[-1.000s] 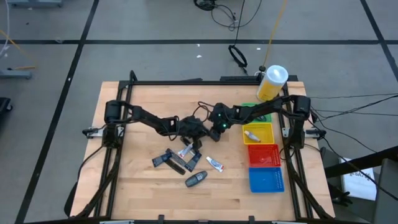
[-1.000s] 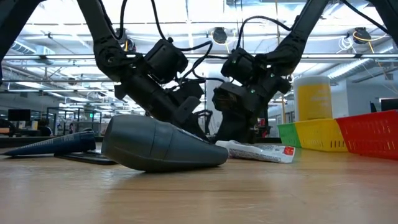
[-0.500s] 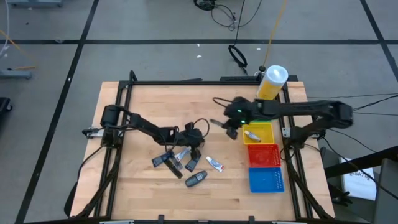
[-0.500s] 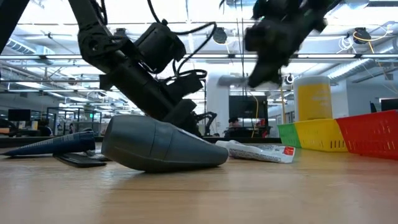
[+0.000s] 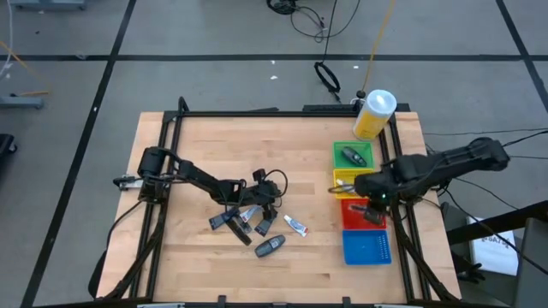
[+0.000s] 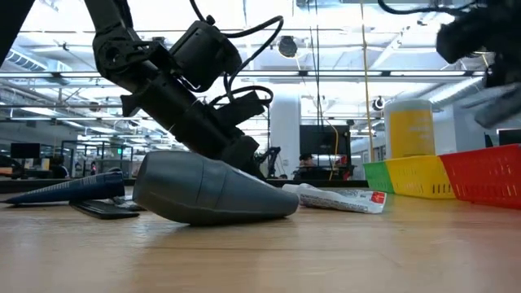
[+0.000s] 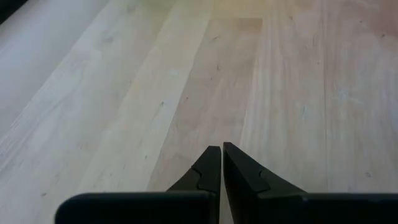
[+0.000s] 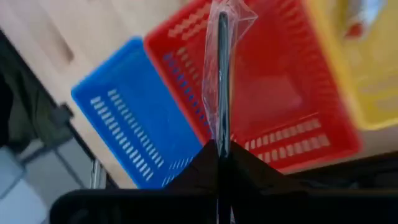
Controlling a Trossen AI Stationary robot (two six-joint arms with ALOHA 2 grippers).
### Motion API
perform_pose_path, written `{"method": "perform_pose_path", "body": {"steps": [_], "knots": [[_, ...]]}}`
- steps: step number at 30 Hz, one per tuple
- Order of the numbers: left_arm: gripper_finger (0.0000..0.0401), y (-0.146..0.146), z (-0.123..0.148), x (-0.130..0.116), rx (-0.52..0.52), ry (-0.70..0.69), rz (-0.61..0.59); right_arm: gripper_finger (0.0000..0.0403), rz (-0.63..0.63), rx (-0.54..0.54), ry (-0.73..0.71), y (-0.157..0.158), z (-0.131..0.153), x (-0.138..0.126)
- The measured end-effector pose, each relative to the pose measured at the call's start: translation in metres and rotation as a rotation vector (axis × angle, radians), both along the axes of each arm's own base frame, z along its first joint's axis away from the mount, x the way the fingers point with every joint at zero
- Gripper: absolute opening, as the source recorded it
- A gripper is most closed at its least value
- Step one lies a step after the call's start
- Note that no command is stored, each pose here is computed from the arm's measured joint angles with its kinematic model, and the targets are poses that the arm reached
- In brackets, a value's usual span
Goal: Pick & Place Travel size toiletries
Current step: Put the black comb into the red basket
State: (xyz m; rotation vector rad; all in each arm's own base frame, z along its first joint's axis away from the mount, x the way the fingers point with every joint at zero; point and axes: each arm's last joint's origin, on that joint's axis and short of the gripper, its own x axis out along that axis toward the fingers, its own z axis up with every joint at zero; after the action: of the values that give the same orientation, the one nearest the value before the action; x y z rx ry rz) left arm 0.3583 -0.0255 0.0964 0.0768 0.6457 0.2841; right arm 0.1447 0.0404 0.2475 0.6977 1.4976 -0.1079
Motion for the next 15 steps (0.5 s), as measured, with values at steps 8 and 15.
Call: {"method": "perform_pose_path", "body": {"steps": [8, 15], "knots": [[0.0021, 0.000, 0.000, 0.000, 0.001, 0.000, 0.000, 0.0015, 0.108, -0.001, -0.002, -0.002, -0.060, 0.009], [0.0021, 0.000, 0.000, 0.000, 0.001, -0.001, 0.000, 0.0019, 0.133, -0.009, -0.049, -0.010, -0.084, 0.016]]}}
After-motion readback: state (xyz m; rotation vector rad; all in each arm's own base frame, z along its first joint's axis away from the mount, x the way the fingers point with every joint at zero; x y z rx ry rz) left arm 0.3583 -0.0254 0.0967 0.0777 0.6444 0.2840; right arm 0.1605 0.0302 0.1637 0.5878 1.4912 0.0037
